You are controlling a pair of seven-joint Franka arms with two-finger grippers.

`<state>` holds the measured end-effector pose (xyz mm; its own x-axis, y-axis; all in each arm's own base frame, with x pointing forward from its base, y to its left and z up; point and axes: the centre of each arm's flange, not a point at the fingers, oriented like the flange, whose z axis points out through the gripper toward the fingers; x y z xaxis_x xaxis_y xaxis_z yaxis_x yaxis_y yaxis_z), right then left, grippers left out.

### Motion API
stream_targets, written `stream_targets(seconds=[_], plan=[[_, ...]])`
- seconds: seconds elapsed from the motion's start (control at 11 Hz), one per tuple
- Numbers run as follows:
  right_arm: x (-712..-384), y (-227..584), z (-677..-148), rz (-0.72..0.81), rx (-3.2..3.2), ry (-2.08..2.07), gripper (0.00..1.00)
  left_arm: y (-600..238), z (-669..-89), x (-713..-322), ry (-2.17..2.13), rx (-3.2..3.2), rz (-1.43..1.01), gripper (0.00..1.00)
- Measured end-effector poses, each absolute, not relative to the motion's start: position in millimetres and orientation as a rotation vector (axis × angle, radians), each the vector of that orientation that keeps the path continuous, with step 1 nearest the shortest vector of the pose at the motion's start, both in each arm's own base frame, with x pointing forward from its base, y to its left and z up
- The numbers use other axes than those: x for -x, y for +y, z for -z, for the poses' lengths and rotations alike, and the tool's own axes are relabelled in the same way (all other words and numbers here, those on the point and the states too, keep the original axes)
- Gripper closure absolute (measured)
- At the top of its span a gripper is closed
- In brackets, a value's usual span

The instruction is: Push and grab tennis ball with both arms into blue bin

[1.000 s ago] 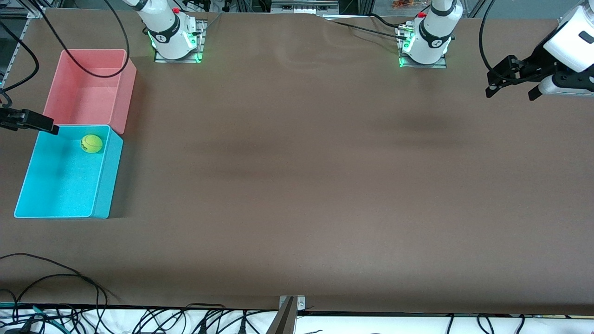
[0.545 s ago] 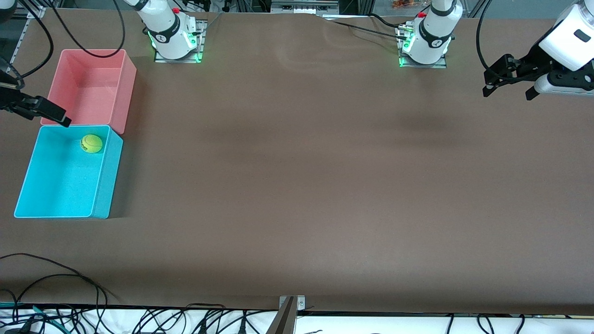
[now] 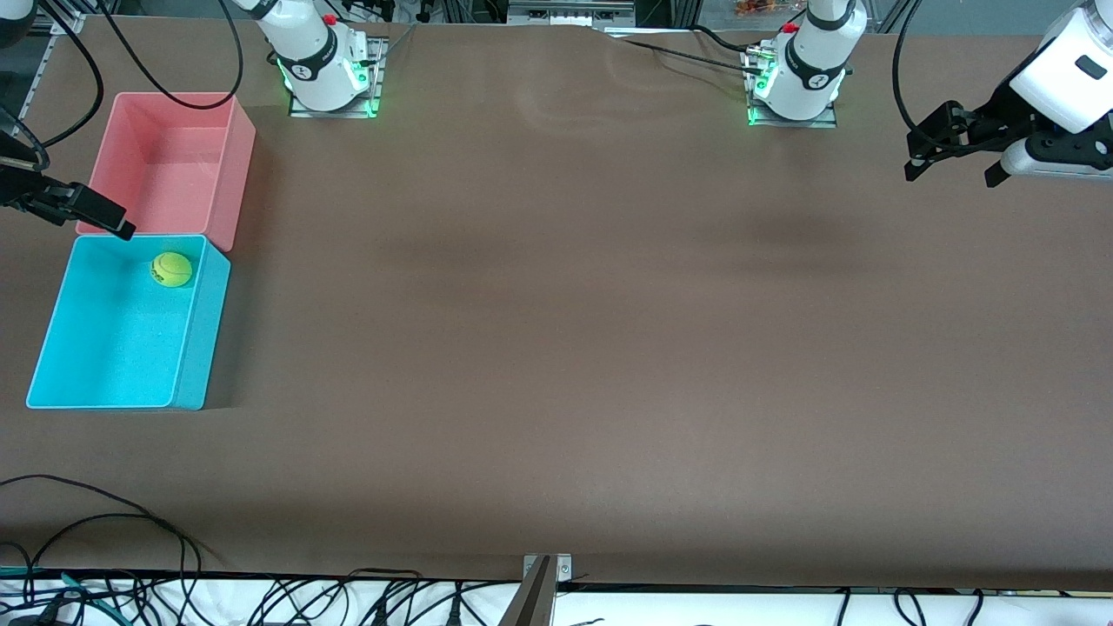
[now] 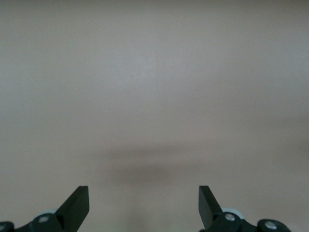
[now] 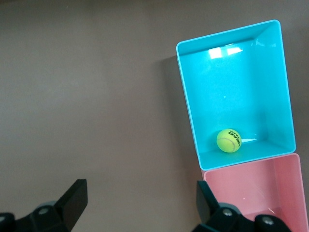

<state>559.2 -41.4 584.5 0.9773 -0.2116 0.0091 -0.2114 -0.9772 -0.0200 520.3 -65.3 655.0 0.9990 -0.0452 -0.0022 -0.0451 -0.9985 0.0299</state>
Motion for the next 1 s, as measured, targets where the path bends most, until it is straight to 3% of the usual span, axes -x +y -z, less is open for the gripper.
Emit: stream_targets(seconds=[1.0], plan=[[-553.2, -42.1, -589.0, -0.029, 3.141, 0.222, 0.0, -64.2, -654.1, -519.2, -0.068, -3.112, 0.022, 0.0]])
